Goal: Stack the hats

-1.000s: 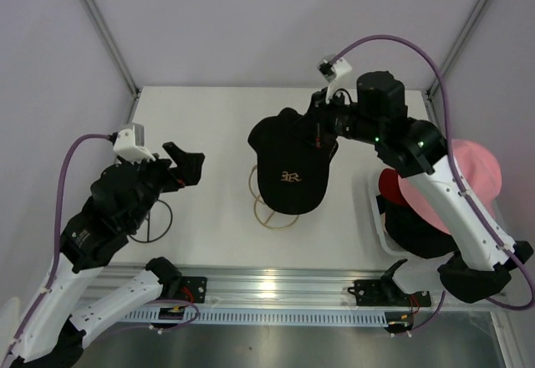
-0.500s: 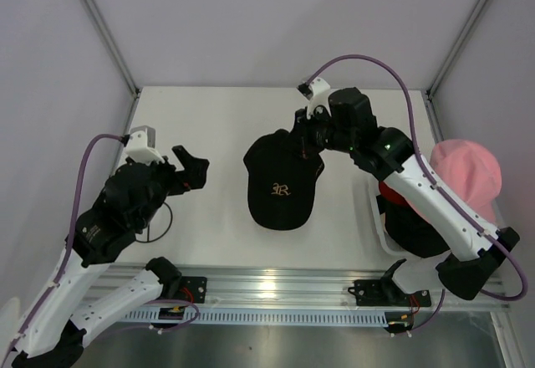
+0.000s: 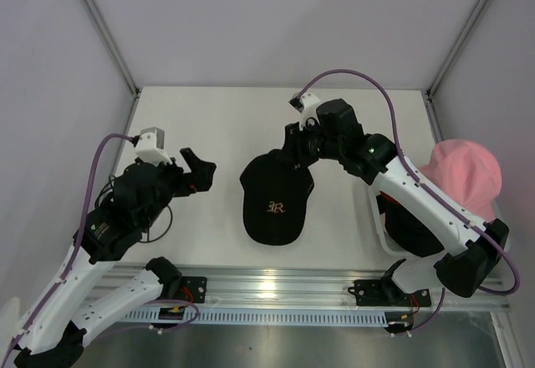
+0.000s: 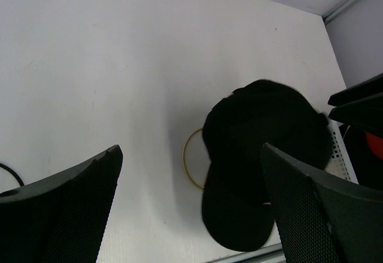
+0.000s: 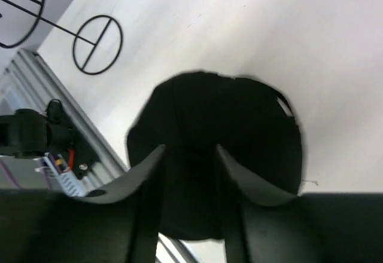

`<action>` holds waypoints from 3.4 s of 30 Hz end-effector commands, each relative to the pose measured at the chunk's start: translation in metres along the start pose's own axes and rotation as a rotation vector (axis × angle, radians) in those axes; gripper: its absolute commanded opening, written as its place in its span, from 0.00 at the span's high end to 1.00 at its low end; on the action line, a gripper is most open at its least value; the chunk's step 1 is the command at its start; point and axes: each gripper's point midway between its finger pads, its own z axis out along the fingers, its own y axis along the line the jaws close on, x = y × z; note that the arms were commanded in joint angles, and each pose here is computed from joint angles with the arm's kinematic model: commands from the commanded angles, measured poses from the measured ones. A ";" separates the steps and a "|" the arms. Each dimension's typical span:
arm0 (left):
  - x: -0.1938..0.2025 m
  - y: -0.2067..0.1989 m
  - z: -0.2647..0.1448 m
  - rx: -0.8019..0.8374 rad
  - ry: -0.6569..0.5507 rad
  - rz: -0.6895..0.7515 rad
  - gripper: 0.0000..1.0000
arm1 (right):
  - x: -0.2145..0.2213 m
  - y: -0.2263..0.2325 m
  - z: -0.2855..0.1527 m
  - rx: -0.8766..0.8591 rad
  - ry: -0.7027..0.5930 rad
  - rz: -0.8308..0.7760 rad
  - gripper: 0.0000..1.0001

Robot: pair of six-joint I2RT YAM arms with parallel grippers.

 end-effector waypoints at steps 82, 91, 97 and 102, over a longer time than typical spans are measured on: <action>0.036 -0.194 0.303 0.041 0.213 0.221 0.00 | 0.013 -0.143 -0.235 0.905 -0.396 0.269 0.01; -0.030 -0.209 0.254 0.164 0.136 0.181 0.01 | 0.020 -0.132 -0.209 0.770 -0.325 0.278 0.00; -0.092 -0.204 0.156 0.259 0.047 0.151 0.01 | 0.017 -0.117 -0.207 0.689 -0.335 0.288 0.01; -0.064 -0.101 0.098 -0.022 0.019 0.040 0.01 | 0.021 -0.112 -0.219 0.691 -0.351 0.280 0.01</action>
